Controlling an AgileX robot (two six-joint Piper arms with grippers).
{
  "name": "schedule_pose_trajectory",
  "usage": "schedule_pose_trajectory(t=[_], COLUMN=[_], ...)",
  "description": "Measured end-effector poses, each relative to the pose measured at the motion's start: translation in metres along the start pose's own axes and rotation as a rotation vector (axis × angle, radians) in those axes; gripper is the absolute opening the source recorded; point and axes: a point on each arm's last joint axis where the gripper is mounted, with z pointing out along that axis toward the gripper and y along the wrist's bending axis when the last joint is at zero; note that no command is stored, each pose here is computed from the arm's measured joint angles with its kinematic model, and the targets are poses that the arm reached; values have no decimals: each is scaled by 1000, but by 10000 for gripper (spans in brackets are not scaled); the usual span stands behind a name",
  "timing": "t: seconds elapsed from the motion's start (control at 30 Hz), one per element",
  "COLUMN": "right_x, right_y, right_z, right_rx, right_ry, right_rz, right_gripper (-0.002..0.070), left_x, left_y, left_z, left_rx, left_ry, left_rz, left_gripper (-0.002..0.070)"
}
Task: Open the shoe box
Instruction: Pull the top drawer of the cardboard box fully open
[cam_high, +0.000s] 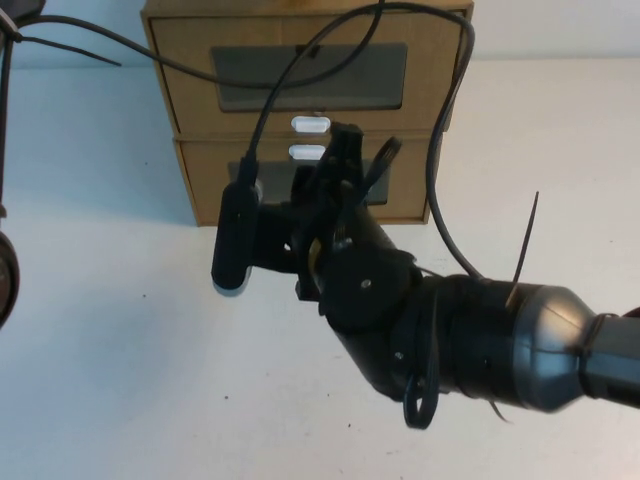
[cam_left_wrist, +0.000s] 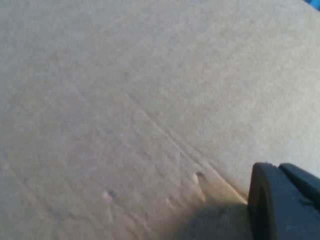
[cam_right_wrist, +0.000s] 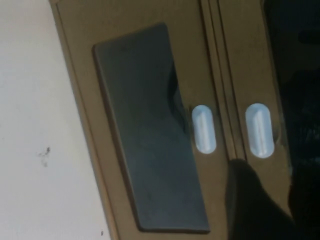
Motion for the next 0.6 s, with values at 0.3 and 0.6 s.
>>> schedule_pose_trajectory(t=[0.3,0.6], right_x=[9,17], right_y=[-16,-21], right_z=[27,51], right_rx=[48,59], right_ry=[45,71], right_rz=[34,53], right_gripper=[279,282], left_x=[0,1], left_y=[0,0], left_z=[0,0], left_rx=[0,4], left_ry=[0,9], left_rz=[-1,-17], left_gripper=[-5,-5])
